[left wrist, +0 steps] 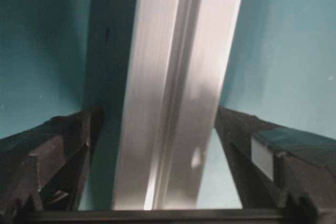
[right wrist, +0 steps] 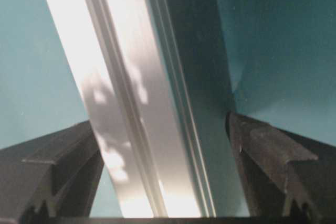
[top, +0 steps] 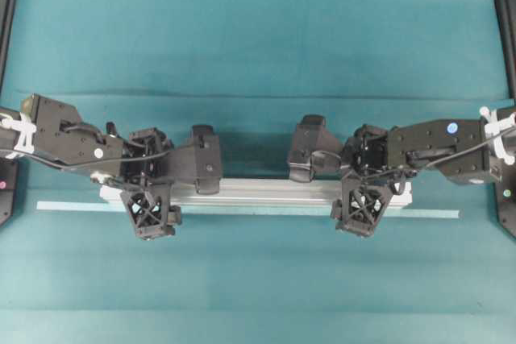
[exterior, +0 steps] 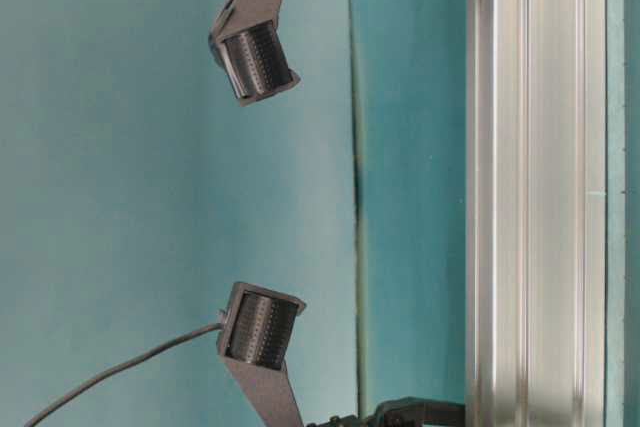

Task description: Lift the metal rail with both hands.

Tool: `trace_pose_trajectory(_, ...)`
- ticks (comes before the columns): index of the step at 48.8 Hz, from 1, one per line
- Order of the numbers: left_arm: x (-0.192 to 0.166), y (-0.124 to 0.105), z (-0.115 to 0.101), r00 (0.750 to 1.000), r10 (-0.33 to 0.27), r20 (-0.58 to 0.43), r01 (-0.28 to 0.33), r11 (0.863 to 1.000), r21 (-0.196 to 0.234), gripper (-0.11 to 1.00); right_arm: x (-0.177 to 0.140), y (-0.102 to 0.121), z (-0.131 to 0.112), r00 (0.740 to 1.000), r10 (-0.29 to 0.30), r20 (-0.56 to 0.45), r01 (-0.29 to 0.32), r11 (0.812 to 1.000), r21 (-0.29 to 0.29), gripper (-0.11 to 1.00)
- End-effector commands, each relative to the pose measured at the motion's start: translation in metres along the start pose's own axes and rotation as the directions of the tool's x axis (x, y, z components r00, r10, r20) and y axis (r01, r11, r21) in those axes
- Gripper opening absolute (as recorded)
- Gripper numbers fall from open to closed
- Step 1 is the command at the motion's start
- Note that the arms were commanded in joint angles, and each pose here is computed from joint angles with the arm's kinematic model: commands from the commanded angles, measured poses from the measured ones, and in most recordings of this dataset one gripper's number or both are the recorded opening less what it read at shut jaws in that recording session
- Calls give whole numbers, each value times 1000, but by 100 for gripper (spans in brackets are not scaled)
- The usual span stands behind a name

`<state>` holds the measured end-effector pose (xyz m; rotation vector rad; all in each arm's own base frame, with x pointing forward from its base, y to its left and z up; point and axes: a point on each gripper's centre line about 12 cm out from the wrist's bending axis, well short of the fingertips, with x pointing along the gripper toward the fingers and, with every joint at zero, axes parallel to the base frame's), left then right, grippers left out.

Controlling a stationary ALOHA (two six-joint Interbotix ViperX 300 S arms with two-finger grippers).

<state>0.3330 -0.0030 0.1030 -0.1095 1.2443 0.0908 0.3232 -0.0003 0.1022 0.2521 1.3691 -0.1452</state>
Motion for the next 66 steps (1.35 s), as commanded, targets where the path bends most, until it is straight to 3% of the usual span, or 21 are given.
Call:
trace_pose_trajectory(1,-5,-2,6,1000,-6,27,6,1000,9,93,0,0,1,1000,-3,2,3,1000,-5,89)
trace_pose_trajectory(18,-40,-3,14,992,-20,122,16,999,35,93,-36,1,9,994,11,113,-8,1000,-31,90)
trace_pose_trajectory(30,-87,-3,20,967,-38,250,30,999,37,93,-98,3,13,952,55,300,-45,998,-43,90)
trace_pose_trajectory(39,-127,-2,20,930,-54,364,42,998,41,93,-135,-2,7,896,69,439,-45,997,-64,90)
trace_pose_trajectory(54,-178,1,6,855,-74,514,34,996,88,93,-170,-7,-11,759,106,642,-59,994,-95,90)
trace_pose_trajectory(61,-200,3,-1,788,-86,609,39,995,90,93,-189,-8,-19,671,131,730,-76,991,-108,90)
trace_pose_trajectory(66,-216,5,-6,722,-97,685,41,994,97,93,-200,-9,-27,627,140,767,-82,990,-114,90)
